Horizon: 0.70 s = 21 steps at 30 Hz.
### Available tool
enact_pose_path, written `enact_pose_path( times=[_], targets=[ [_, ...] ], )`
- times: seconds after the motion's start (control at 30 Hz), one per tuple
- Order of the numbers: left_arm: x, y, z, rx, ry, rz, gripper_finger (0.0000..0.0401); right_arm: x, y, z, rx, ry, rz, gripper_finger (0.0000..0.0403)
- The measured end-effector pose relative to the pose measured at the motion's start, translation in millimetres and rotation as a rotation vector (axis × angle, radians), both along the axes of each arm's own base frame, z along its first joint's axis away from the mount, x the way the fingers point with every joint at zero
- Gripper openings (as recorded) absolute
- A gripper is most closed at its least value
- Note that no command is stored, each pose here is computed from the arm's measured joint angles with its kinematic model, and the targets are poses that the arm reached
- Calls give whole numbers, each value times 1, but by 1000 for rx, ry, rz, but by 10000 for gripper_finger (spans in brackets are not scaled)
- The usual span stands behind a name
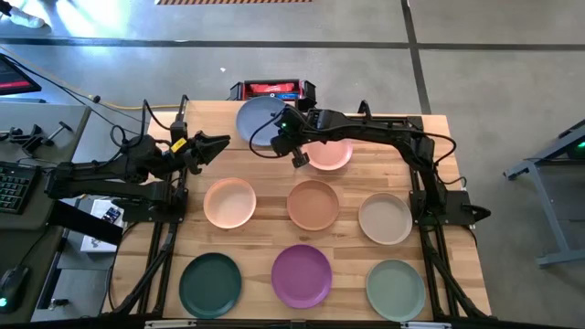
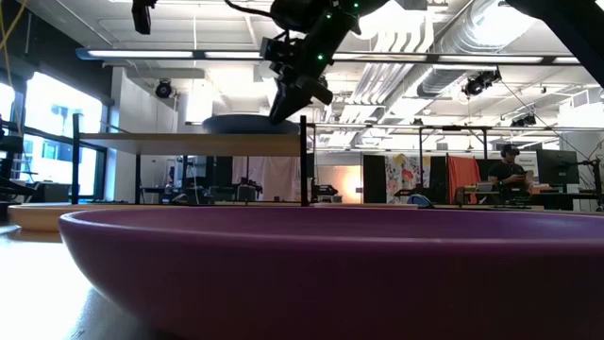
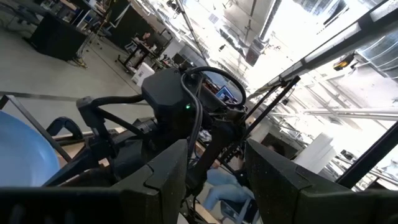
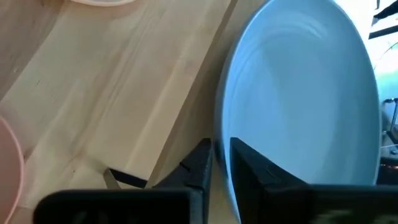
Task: Place and stack plates onto a shelf
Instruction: Put the blue plate on the shelf, then stack the dark green plate on top of the blue plate on the shelf
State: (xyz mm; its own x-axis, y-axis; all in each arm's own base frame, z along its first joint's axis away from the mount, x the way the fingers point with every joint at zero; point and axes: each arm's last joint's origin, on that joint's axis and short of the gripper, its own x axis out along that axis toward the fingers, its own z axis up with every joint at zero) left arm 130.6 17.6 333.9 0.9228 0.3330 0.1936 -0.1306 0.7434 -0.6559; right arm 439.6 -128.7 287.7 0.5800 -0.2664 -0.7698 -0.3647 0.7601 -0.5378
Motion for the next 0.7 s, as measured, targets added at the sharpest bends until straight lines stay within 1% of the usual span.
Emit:
enact_pose_path(
  times=[0.33,0.5,0.6,0.7],
  targets=[
    [0,0,0,0,0,0,151,-1,-2,0,-78,24,-46,41],
    [0,0,-1,0,7,0,151,-2,7,6,-79,17,-35,41],
    [1,0,-3,-2,37,0,151,-4,14,11,-73,16,-29,41],
    [1,0,-8,-6,87,-2,151,-7,20,17,-68,11,-56,41]
  ],
)
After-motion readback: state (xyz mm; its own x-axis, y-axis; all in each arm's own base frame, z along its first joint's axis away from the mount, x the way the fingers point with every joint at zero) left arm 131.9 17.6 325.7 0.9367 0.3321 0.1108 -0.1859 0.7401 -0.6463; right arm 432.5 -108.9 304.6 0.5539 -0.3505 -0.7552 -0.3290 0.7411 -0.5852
